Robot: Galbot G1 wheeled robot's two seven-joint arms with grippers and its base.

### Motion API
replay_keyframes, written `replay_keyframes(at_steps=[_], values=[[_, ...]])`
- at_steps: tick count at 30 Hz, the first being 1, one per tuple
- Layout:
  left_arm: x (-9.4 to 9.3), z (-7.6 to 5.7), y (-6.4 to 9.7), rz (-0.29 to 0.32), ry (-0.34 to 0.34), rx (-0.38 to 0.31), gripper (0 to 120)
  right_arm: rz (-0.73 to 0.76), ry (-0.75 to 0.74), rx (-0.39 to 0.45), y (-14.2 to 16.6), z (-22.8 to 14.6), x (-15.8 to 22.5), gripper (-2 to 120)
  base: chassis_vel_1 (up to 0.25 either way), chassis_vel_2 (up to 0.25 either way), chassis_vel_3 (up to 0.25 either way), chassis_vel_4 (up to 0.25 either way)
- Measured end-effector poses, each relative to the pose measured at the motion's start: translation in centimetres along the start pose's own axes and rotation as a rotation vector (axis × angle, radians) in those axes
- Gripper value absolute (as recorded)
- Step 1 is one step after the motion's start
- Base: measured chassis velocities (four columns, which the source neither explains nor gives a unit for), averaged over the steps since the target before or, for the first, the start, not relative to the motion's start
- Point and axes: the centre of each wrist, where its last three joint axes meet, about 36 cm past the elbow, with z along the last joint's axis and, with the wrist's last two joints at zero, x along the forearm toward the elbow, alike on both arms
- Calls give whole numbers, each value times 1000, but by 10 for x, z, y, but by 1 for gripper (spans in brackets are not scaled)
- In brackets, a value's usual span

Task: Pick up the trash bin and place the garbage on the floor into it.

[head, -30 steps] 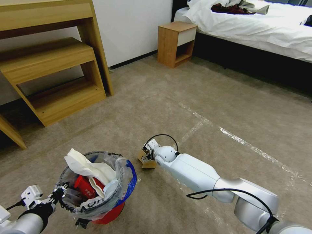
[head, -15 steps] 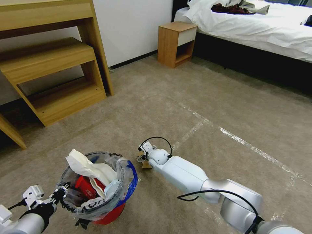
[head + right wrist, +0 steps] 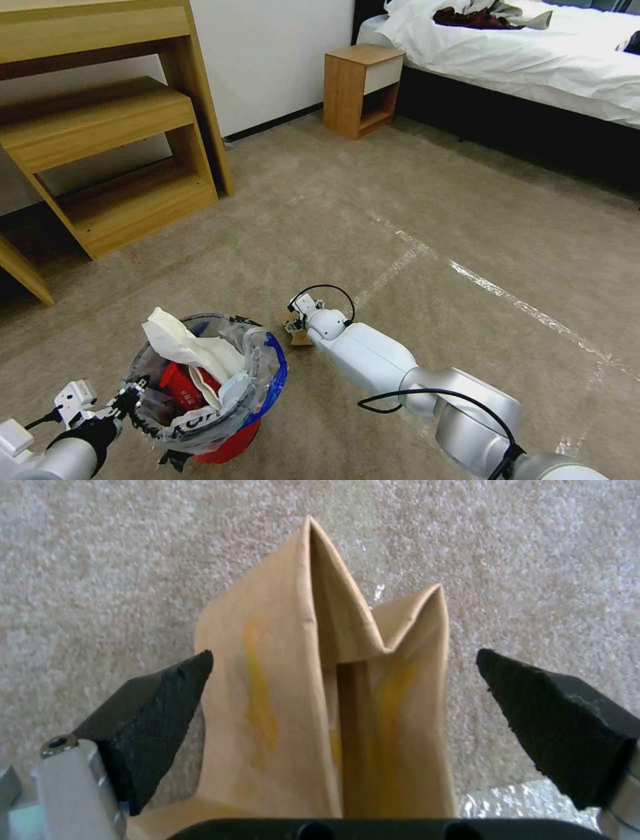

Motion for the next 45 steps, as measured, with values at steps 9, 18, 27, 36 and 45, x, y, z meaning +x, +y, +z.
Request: replay_keyframes(at_steps=[9,18,27,36,45], values=[[2,1,-2,3,0,-6,0,8,22,-33,-1,16,-6,100,0,0,0,0],[4,3,-4,6,1,-12,0,28,39,-52,-15,36,-12,100,0,0,0,0],[7,1,-6,10,-4,-21,0,14,54,-85,-13,52,-14,84,0,0,0,0],[8,2,-7,16,-4,-20,0,-1,24,-103,-11,43,-11,56,0,0,0,0],[7,2,-8,19,-3,-20,0,-6,-6,-121,-8,35,-9,26,0,0,0,0]])
